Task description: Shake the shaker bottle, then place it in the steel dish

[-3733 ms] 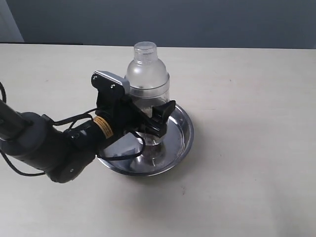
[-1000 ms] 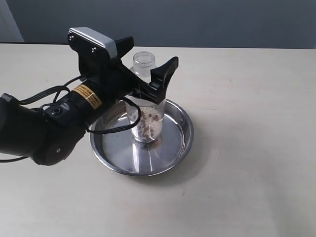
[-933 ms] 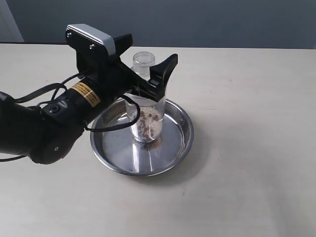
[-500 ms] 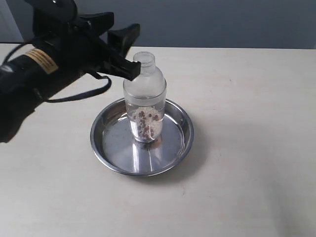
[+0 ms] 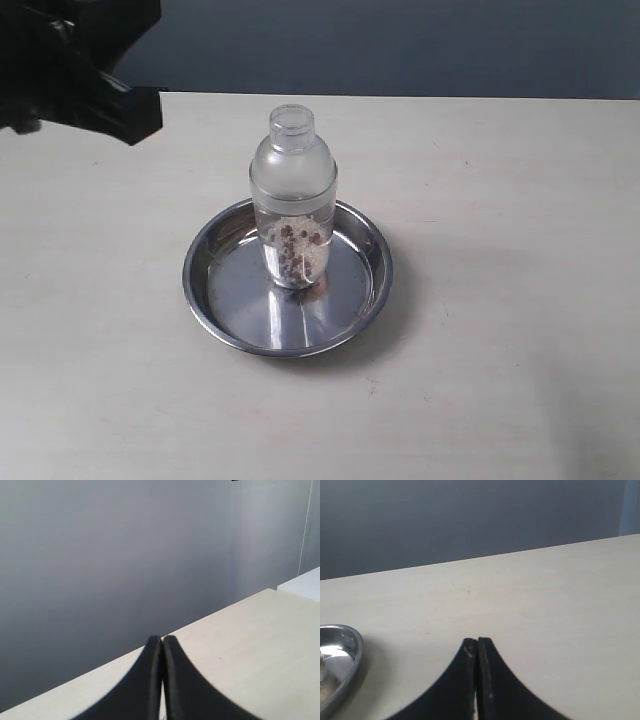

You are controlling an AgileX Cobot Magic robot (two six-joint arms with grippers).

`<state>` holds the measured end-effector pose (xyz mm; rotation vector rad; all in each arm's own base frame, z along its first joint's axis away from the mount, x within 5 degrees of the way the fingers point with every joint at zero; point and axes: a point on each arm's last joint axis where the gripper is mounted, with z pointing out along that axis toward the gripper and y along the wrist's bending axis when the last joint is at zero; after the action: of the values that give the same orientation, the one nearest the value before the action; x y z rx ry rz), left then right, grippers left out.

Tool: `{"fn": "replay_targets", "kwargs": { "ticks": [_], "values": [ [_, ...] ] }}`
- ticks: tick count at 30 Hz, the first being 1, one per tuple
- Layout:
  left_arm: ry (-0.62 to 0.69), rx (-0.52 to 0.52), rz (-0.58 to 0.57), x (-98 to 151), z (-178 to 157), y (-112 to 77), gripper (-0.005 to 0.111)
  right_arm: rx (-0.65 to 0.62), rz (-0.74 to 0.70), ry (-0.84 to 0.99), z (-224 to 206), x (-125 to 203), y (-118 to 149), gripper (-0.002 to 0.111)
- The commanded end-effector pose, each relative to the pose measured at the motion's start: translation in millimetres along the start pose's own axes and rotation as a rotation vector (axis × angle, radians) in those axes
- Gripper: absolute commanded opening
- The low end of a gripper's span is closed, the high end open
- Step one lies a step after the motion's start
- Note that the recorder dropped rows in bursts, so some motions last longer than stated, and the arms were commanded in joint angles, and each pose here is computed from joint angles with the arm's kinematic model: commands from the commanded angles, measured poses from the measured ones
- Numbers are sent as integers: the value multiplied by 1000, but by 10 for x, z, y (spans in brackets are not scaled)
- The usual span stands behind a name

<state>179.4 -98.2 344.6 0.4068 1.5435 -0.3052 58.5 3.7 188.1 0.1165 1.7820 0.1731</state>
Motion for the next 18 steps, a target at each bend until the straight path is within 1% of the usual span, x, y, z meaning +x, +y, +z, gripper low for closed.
{"fn": "replay_targets", "kwargs": {
  "ticks": [1, 3, 4, 7, 9, 11, 13, 15, 18],
  "values": [
    [-12, 33, -7, -94, -186, -9, 0, -2, -6, -11, 2, -8, 1, -1],
    [0, 55, -6, -111, -260, -21, 0, -2, -6, -11, 2, -8, 1, -1],
    [8, 69, 12, -116, -299, -30, 0, -2, -6, -11, 2, -8, 1, -1],
    [-7, 76, 114, -82, -427, -28, 0, -2, -6, -11, 2, -8, 1, -1],
    [-11, 67, 144, -35, -502, -11, 0, -2, -6, -11, 2, -8, 1, -1],
    [0, 34, 51, 38, -589, 45, 0, -2, -6, -11, 2, -8, 1, -1],
    [45, -22, -34, 152, -674, 122, 0, -2, -6, -11, 2, -8, 1, -1],
    [72, -73, -71, 253, -763, 180, 0, -2, -6, -11, 2, -8, 1, -1],
    [67, -139, -78, 371, -932, 233, 0, -2, -6, -11, 2, -8, 1, -1]
  ]
}}
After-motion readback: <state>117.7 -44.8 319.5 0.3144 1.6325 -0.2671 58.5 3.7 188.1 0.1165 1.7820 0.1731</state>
